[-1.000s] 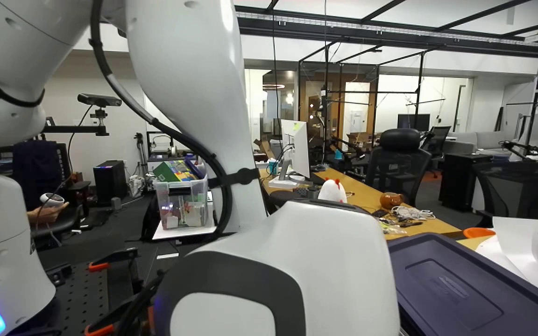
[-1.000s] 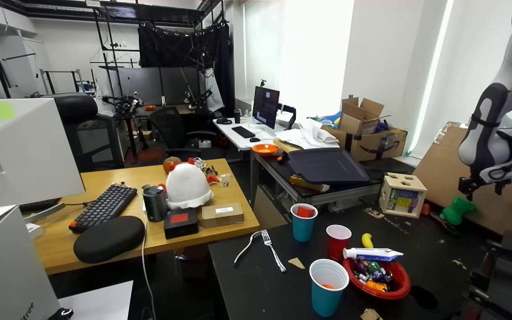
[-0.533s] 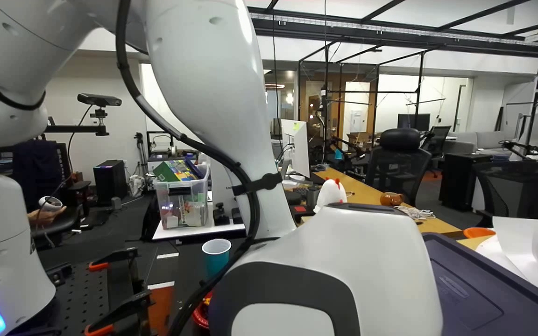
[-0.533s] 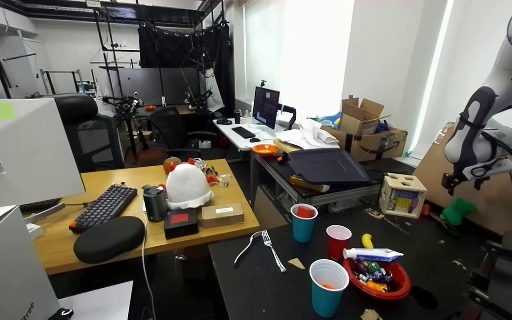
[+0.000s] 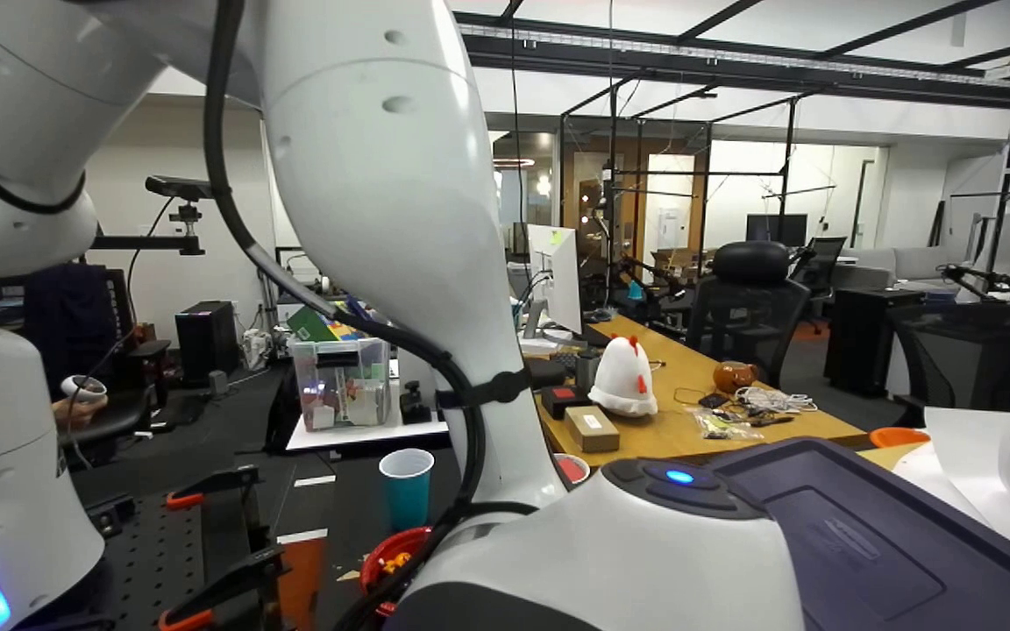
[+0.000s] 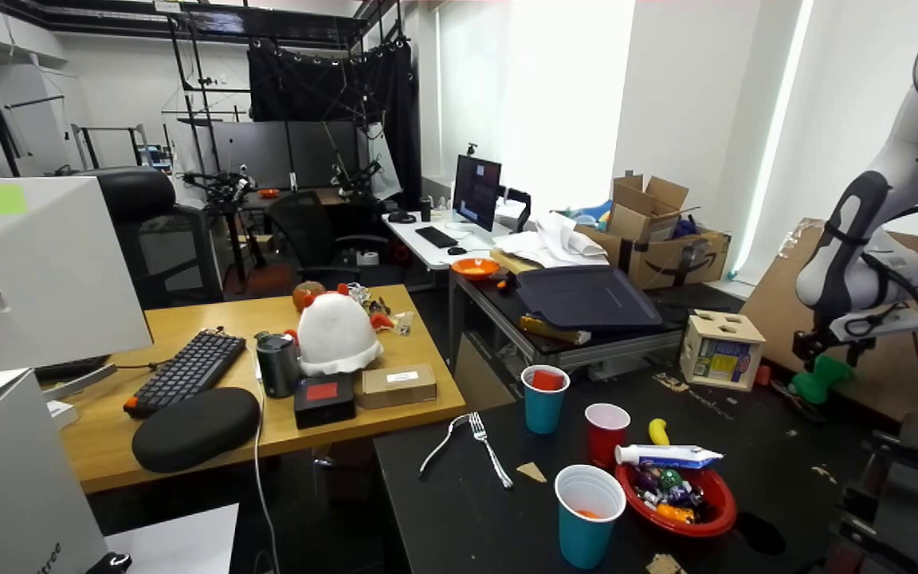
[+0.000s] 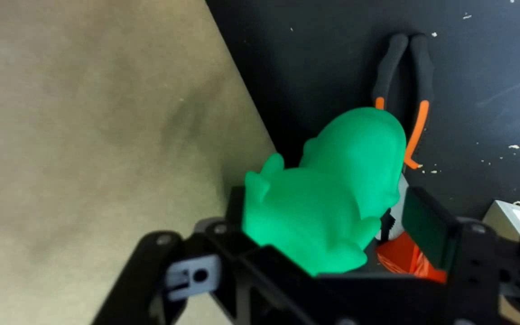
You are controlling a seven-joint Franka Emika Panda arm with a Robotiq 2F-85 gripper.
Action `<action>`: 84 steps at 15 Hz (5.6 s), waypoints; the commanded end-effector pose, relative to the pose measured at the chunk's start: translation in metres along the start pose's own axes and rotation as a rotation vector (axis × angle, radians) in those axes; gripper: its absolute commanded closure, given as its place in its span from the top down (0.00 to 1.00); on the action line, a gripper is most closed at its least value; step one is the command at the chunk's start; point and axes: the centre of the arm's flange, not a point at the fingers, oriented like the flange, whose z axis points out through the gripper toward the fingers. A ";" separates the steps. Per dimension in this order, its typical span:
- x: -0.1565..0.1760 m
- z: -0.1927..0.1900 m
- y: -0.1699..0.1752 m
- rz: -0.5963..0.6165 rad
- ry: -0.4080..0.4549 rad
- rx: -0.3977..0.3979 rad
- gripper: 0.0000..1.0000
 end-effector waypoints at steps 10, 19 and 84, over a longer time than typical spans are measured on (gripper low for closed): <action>-0.015 -0.011 -0.001 -0.029 -0.036 0.007 0.00; -0.126 -0.099 -0.032 -0.142 -0.221 -0.072 0.02; -0.239 -0.302 -0.458 -0.859 -0.195 0.302 0.02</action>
